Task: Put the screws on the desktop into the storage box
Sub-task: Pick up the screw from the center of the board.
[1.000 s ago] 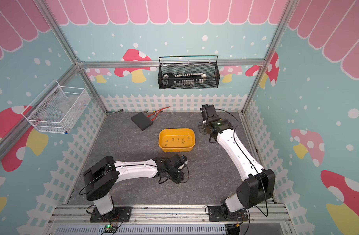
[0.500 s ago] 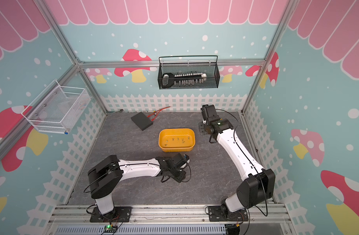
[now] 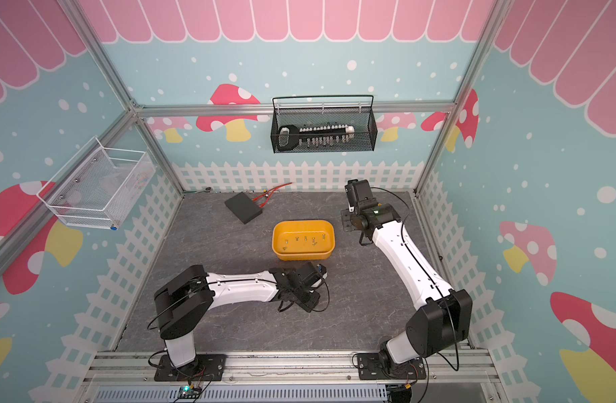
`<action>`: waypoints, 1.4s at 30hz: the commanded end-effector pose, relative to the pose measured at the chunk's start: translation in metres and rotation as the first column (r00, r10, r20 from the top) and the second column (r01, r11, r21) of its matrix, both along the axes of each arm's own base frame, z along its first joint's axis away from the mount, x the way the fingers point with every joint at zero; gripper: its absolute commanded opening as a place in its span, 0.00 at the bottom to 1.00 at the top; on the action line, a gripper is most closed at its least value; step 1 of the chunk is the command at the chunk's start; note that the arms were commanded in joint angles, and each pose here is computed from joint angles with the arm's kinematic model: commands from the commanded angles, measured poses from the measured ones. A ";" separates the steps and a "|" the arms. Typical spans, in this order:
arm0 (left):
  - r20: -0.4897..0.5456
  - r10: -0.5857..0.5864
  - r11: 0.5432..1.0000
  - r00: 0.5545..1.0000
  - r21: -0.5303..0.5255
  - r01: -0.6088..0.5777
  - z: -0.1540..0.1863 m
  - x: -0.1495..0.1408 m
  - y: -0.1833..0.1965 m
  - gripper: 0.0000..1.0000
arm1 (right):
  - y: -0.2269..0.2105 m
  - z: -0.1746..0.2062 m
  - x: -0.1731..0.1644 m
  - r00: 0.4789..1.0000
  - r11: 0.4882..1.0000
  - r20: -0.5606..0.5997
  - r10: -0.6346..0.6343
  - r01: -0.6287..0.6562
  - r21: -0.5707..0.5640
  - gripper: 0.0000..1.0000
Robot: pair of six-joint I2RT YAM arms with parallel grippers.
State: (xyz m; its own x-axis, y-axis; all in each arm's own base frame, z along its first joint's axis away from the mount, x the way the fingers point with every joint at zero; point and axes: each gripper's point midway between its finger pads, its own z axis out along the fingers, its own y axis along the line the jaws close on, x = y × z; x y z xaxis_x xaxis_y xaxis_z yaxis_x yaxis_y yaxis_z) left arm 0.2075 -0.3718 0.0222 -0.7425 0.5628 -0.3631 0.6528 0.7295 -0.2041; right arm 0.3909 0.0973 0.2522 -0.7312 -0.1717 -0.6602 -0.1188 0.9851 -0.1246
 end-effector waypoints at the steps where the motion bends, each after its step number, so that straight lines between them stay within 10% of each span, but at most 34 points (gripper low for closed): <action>1: -0.019 -0.011 0.998 1.000 0.056 0.012 -0.011 -0.008 0.015 0.31 | -0.001 0.006 -0.002 1.000 1.000 0.023 0.004 -0.004 0.013 0.31; 25: -0.006 0.007 0.998 1.000 0.055 -0.007 -0.004 -0.007 0.018 0.13 | 0.000 0.007 -0.003 1.000 1.000 0.024 0.007 -0.008 0.018 0.31; 42: 0.119 0.062 0.997 0.991 -0.042 -0.057 0.079 0.023 0.012 0.11 | -0.002 0.012 -0.005 0.999 1.000 0.037 0.008 -0.009 0.019 0.31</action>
State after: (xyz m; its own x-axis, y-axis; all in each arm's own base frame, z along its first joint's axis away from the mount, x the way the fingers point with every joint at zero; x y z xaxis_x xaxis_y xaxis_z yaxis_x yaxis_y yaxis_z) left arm 0.2154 -0.3597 0.0715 -0.7345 0.5362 -0.4160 0.6406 0.7501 -0.1642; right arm 0.3881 0.0989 0.2572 -0.7210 -0.1688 -0.6721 -0.1277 0.9856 -0.1106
